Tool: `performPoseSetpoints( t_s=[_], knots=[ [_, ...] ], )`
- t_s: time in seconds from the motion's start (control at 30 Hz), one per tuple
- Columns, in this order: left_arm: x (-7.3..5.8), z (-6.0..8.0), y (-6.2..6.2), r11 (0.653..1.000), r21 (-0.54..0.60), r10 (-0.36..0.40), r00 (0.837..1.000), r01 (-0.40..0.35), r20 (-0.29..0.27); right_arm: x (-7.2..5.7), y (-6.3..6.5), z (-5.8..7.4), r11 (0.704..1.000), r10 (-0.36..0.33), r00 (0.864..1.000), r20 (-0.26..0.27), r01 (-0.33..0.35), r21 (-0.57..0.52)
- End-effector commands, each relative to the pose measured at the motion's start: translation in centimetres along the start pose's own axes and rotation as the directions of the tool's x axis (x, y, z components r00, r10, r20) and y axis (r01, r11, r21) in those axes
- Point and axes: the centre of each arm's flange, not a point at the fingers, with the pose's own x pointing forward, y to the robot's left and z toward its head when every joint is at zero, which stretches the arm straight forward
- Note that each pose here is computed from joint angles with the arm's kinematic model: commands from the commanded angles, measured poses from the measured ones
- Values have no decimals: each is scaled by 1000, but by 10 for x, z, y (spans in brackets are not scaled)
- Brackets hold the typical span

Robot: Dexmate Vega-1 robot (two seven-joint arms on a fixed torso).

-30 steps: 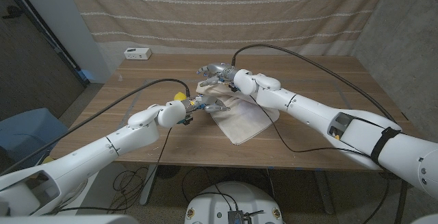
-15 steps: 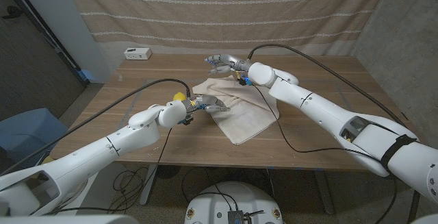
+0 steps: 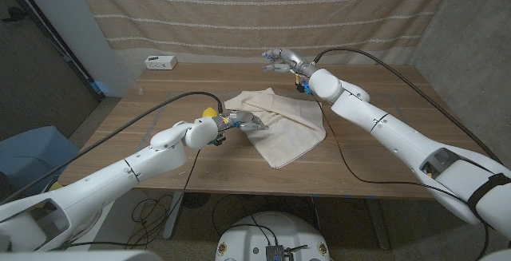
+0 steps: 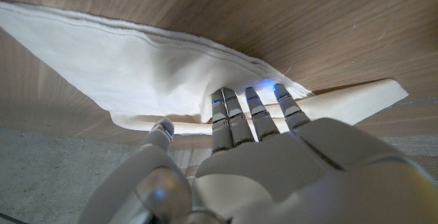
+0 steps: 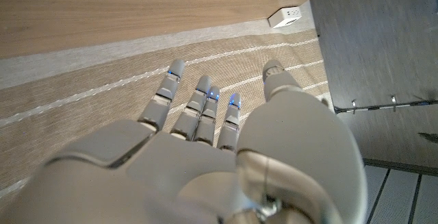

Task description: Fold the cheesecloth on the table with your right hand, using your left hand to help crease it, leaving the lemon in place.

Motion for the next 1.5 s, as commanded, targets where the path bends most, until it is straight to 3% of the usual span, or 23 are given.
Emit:
performPoseSetpoints(
  t_s=[0.03, 0.27, 0.47, 0.6, 0.77, 1.17, 1.5],
  knots=[
    [-5, 7, 4, 998, 3, 64, 997, -64, 50, -38, -23, -16, 965, -192, 976, -105, 168, -203],
    [-6, 9, 5, 998, 8, 69, 996, -70, 61, -63, -20, -22, 908, -288, 936, -204, 199, -370],
    [-5, 7, 3, 998, 6, 61, 997, -62, 57, -83, -13, -31, 827, -385, 878, -284, 192, -529],
    [-4, 6, 2, 999, 2, 53, 997, -54, 60, -91, -9, -41, 806, -404, 849, -340, 154, -571],
    [-2, 5, 2, 999, 1, 47, 997, -47, 65, -96, -3, -53, 800, -399, 832, -384, 111, -590],
    [0, 2, 3, 999, -1, 37, 998, -37, 58, -96, 9, -82, 838, -328, 805, -495, 7, -545],
    [1, -2, 3, 1000, -2, 31, 998, -30, 52, -92, 22, -102, 849, -303, 787, -537, -33, -528]
  ],
)
